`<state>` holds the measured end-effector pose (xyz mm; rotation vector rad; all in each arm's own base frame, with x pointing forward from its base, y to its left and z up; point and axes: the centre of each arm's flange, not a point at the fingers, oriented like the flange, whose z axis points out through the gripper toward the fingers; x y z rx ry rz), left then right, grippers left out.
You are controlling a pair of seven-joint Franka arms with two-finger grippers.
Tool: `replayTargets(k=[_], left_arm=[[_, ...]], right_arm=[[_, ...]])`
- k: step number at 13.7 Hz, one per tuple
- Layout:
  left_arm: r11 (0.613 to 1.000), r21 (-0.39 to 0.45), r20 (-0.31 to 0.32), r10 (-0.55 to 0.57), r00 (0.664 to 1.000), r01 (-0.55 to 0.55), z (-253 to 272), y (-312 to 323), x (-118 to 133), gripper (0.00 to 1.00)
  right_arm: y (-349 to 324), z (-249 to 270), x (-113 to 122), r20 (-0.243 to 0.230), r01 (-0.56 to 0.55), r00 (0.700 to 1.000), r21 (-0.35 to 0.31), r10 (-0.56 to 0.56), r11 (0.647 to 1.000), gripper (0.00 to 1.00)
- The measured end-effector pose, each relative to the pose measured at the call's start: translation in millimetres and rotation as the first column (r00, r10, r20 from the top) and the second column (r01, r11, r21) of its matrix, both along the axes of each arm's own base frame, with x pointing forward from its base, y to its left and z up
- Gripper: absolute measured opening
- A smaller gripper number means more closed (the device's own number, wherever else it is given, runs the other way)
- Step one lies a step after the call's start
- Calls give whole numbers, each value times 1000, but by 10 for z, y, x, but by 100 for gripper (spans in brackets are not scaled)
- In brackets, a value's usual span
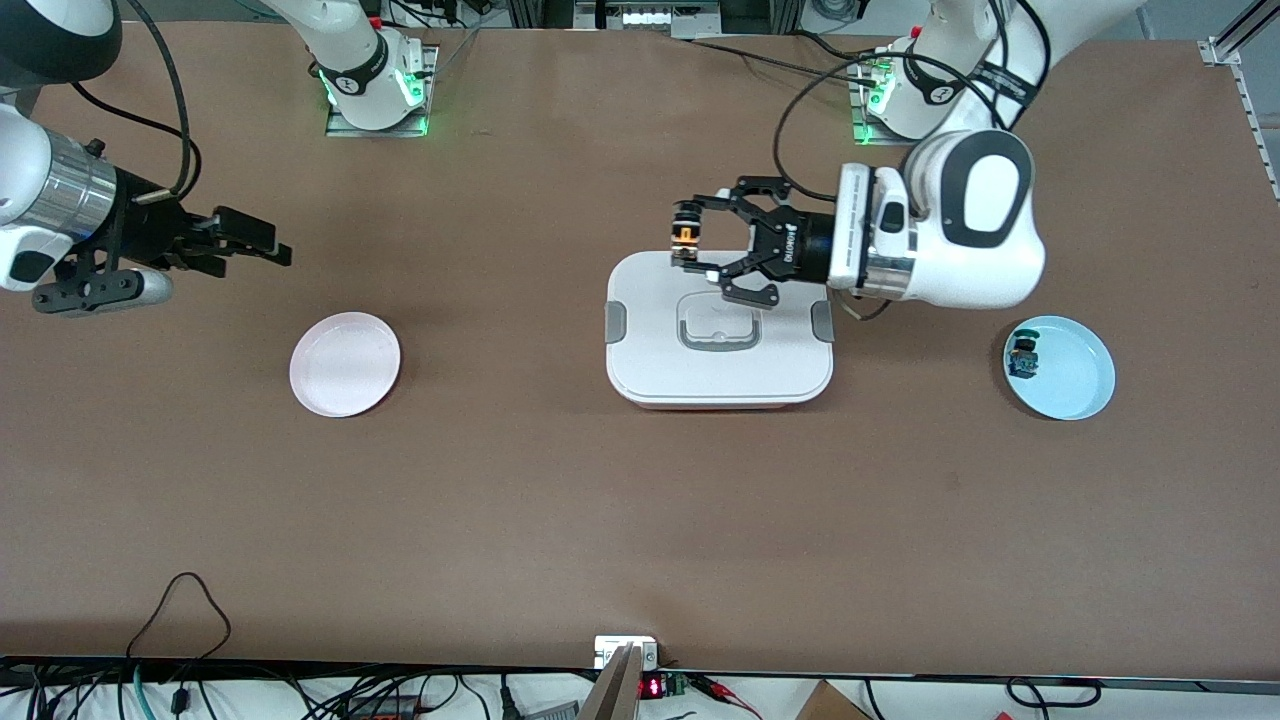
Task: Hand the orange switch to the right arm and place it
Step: 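Carry the orange switch over the white box while the right gripper approaches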
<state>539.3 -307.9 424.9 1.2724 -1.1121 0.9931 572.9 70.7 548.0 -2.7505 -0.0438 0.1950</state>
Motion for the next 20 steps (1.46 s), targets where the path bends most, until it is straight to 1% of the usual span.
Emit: replayTargets(k=[1, 3, 4, 6, 7, 8, 9, 11, 12, 14, 16, 17, 18, 20], left_arm=[[1000, 8, -5, 22, 1000, -22, 19, -130, -57, 73], [999, 29, -7, 45, 999, -45, 44, -300, -144, 73], [998, 33, -8, 48, 999, -48, 44, -318, -155, 73], [998, 35, -9, 55, 998, -55, 37, -288, -137, 73], [998, 35, -9, 58, 998, -58, 36, -272, -127, 73], [998, 35, -10, 60, 998, -60, 35, -263, -122, 73], [998, 35, -10, 61, 998, -60, 35, -259, -119, 73], [998, 36, -10, 61, 998, -61, 33, -256, -118, 73], [998, 36, -10, 61, 998, -61, 33, -255, -118, 73], [997, 36, -10, 62, 998, -62, 32, -250, -115, 73], [997, 36, -11, 63, 998, -62, 30, -247, -114, 73], [997, 35, -12, 64, 998, -64, 31, -245, -113, 73], [997, 31, -15, 67, 998, -67, 33, -245, -111, 73], [997, 28, -18, 70, 997, -69, 34, -246, -110, 73]], right_arm=[[75, -56, 24, -20, 12, 1000, 68, -11, 998, 100], [226, -193, 83, -64, 37, 998, 186, -25, 982, 100], [336, -258, 105, -83, 41, 996, 231, -22, 972, 100], [614, -329, 114, -106, 34, 994, 301, -2, 953, 100], [763, -342, 104, -122, 40, 993, 356, 4, 934, 100], [887, -375, 89, -147, 57, 989, 418, 5, 907, 100], [971, -442, 76, -182, 89, 983, 479, -1, 873, 100], [1076, -610, 85, -255, 168, 967, 582, -17, 796, 100], [1142, -677, 98, -283, 199, 959, 623, -19, 757, 100], [1384, -744, 124, -338, 260, 941, 706, -8, 659, 100], [1685, -831, 140, -390, 319, 921, 761, 6, 565, 100], [1845, -895, 142, -405, 341, 914, 772, 1, 536, 100], [2013, -960, 132, -402, 349, 916, 775, -16, 527, 100], [2376, -1036, 53, -371, 343, 926, 766, -63, 544, 100]])
